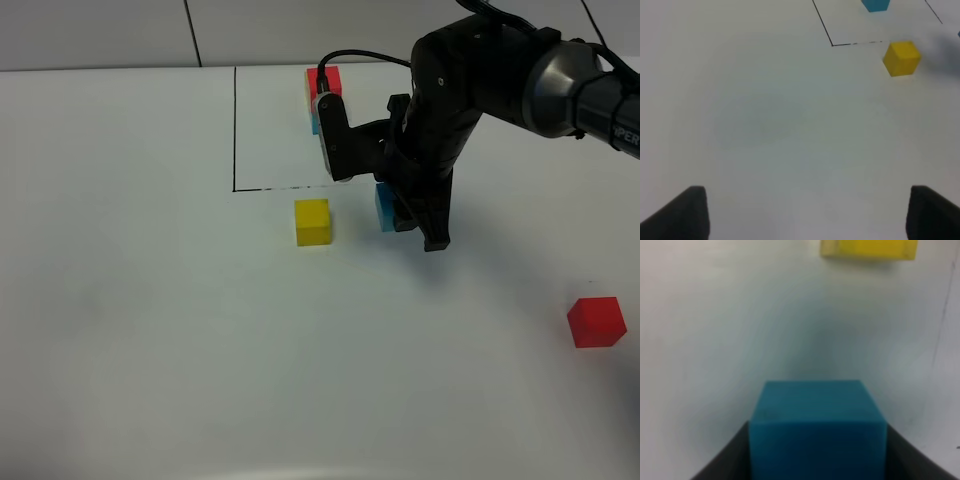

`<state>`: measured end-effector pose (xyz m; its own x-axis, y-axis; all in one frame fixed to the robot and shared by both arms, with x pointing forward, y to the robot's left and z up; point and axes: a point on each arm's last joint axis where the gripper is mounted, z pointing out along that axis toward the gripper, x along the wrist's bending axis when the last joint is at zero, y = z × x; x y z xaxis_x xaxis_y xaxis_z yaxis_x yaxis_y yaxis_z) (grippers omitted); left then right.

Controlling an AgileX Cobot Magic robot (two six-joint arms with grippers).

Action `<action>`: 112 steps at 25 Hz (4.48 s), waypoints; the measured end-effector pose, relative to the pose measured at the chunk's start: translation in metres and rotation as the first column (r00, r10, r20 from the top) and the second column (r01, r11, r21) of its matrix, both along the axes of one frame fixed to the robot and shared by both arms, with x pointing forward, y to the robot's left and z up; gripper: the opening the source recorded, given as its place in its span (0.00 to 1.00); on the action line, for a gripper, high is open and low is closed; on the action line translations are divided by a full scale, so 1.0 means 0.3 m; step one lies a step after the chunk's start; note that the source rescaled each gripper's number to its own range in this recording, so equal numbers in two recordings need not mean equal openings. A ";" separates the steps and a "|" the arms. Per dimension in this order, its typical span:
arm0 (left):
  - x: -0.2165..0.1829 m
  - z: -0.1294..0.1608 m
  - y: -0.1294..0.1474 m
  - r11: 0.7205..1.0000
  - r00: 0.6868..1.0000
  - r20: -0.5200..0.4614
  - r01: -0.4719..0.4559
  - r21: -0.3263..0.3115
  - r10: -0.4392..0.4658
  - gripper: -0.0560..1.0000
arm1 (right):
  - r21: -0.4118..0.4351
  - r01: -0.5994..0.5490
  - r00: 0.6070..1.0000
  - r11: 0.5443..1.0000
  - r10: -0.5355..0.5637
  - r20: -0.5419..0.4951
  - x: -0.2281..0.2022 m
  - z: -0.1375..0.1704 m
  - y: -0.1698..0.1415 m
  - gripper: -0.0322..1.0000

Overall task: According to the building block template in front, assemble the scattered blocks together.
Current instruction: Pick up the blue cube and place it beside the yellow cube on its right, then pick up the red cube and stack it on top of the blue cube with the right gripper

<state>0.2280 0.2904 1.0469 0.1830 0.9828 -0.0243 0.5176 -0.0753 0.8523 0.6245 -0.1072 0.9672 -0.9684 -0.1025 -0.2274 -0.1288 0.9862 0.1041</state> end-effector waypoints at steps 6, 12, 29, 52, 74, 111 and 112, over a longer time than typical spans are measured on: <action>0.000 0.000 0.000 1.000 1.000 0.000 0.000 0.001 0.000 0.77 | 0.005 0.006 0.999 1.000 -0.006 -0.050 0.055 -0.032 0.035 0.05; 0.000 0.000 0.000 1.000 1.000 0.000 0.000 0.001 0.000 0.77 | 0.017 0.011 0.997 1.000 -0.010 -0.071 0.098 -0.057 0.062 0.05; 0.000 0.000 0.000 1.000 1.000 0.000 0.000 0.001 0.000 0.77 | 0.057 0.103 0.987 0.993 -0.095 -0.126 0.139 -0.125 0.027 0.05; 0.000 0.000 0.000 1.000 1.000 0.000 0.001 0.001 -0.001 0.77 | 0.056 0.159 0.976 0.986 -0.148 -0.159 0.177 -0.226 0.048 0.05; 0.000 0.000 0.000 1.000 1.000 0.000 0.001 0.001 -0.001 0.77 | 0.065 0.111 0.987 0.992 -0.102 -0.127 0.158 -0.236 0.120 0.05; 0.000 0.000 0.000 1.000 1.000 0.000 0.001 0.001 -0.001 0.77 | 0.088 0.174 0.977 0.981 -0.160 -0.144 0.154 -0.248 0.136 0.20; 0.000 0.000 0.000 1.000 1.000 0.000 0.001 0.001 -0.001 0.77 | 0.087 0.179 0.976 0.980 -0.165 -0.141 0.154 -0.248 0.137 0.31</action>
<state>0.2280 0.2904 1.0469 0.1836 0.9827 -0.0234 0.5174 -0.0764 0.8523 0.6708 -0.0660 0.8928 -0.9918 0.0846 -0.0963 0.0632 0.9764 0.2065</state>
